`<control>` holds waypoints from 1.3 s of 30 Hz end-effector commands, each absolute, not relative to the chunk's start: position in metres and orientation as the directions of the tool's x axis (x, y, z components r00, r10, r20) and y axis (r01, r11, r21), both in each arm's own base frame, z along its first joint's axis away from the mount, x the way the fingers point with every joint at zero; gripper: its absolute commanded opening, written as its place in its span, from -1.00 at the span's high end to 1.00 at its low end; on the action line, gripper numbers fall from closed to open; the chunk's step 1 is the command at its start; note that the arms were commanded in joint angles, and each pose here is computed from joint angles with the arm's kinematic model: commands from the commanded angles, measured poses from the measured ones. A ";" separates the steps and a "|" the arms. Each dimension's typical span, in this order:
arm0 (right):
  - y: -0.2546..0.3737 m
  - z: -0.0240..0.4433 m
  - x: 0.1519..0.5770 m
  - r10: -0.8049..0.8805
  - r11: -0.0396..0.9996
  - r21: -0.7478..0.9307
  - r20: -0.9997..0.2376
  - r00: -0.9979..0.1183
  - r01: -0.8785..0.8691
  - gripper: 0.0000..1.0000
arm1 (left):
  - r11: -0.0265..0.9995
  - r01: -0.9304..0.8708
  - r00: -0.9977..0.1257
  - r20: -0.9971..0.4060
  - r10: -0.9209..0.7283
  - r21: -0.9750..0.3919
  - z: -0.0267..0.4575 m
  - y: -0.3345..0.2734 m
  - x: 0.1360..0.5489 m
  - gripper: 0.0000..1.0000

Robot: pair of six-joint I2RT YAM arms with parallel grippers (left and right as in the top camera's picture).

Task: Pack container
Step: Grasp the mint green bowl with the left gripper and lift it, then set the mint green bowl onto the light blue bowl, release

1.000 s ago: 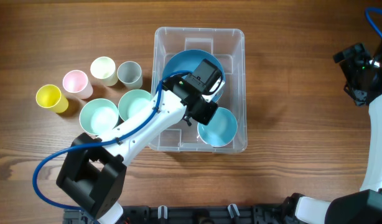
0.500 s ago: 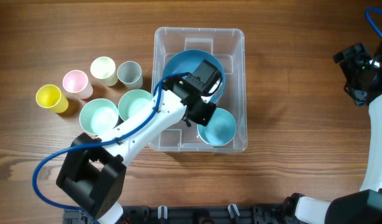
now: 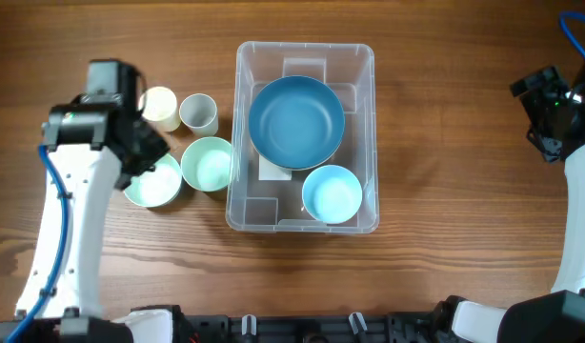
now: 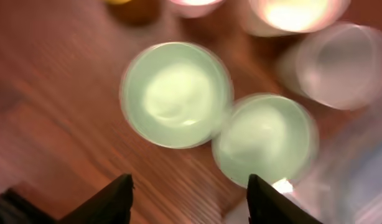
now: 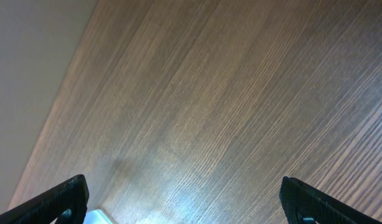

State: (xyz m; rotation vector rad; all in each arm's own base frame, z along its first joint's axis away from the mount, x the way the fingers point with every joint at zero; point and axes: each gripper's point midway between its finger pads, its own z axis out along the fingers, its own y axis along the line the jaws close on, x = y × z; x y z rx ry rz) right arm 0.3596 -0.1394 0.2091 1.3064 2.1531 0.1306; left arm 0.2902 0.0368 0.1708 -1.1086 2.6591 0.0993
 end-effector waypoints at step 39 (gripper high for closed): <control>-0.140 0.204 0.360 0.839 0.496 0.373 -0.439 -0.322 0.784 -1.00 | 0.791 -0.260 -0.774 -0.371 -0.514 -0.553 0.211 -0.080 0.290 0.92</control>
